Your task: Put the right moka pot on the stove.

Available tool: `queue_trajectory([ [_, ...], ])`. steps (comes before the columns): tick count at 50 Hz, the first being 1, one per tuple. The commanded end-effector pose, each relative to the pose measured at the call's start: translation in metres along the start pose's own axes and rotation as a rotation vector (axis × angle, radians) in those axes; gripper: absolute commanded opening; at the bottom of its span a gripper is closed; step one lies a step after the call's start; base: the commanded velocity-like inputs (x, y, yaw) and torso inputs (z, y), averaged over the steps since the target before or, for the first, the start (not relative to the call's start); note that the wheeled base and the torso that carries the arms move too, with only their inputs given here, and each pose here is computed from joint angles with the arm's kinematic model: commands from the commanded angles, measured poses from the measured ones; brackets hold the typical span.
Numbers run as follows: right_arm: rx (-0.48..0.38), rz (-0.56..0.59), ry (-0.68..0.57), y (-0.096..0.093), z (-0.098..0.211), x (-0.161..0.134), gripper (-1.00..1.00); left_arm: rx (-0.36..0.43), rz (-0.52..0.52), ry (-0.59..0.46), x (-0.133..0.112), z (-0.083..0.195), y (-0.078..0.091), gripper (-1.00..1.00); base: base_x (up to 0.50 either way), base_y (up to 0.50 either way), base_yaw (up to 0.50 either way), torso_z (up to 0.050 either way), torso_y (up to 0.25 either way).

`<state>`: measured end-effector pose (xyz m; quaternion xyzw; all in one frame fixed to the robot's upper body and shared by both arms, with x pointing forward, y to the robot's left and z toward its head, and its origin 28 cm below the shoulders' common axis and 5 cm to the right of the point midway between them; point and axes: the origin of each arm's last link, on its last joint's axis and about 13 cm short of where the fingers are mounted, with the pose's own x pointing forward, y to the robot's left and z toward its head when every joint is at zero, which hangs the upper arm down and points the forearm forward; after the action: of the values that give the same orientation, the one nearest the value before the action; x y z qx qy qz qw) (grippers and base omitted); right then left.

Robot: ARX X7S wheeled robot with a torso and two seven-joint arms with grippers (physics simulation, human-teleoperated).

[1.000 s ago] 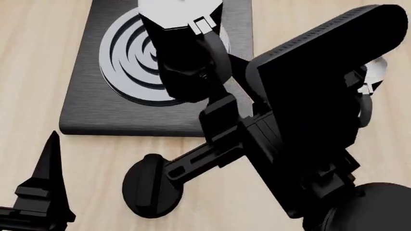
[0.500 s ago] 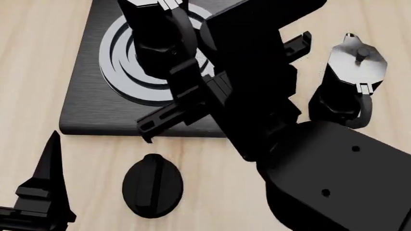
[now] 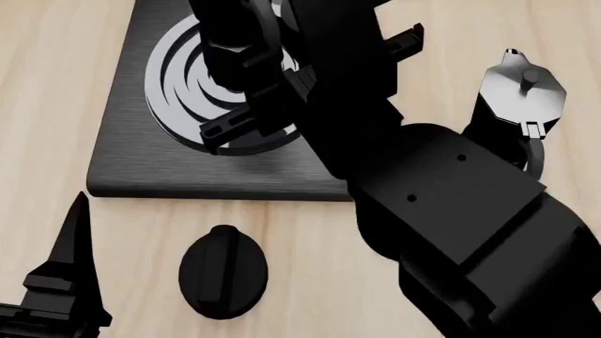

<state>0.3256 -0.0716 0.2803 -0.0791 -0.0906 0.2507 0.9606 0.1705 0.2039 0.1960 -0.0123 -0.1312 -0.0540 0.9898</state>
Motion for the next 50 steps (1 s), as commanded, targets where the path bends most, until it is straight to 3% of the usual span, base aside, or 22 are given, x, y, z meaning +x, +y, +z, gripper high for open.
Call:
queue_trajectory([
  [1,-0.019,-0.018,-0.025,-0.006,-0.004,0.02,-1.0,0.001,-0.006,-0.004,-0.001,0.0,0.0,1.0,0.0,0.0,0.0,0.0,0.0],
  [23,0.003,0.024,0.001,-0.003,-0.031,0.053,-1.0,0.001,-0.013,-0.009,-0.001,0.001,-0.001,1.0,0.0,0.0,0.0,0.0,0.001],
  [50,-0.02,0.002,0.042,0.001,-0.054,0.057,-1.0,0.0,-0.012,-0.02,-0.002,0.002,-0.001,1.0,0.0,0.0,0.0,0.0,0.001],
])
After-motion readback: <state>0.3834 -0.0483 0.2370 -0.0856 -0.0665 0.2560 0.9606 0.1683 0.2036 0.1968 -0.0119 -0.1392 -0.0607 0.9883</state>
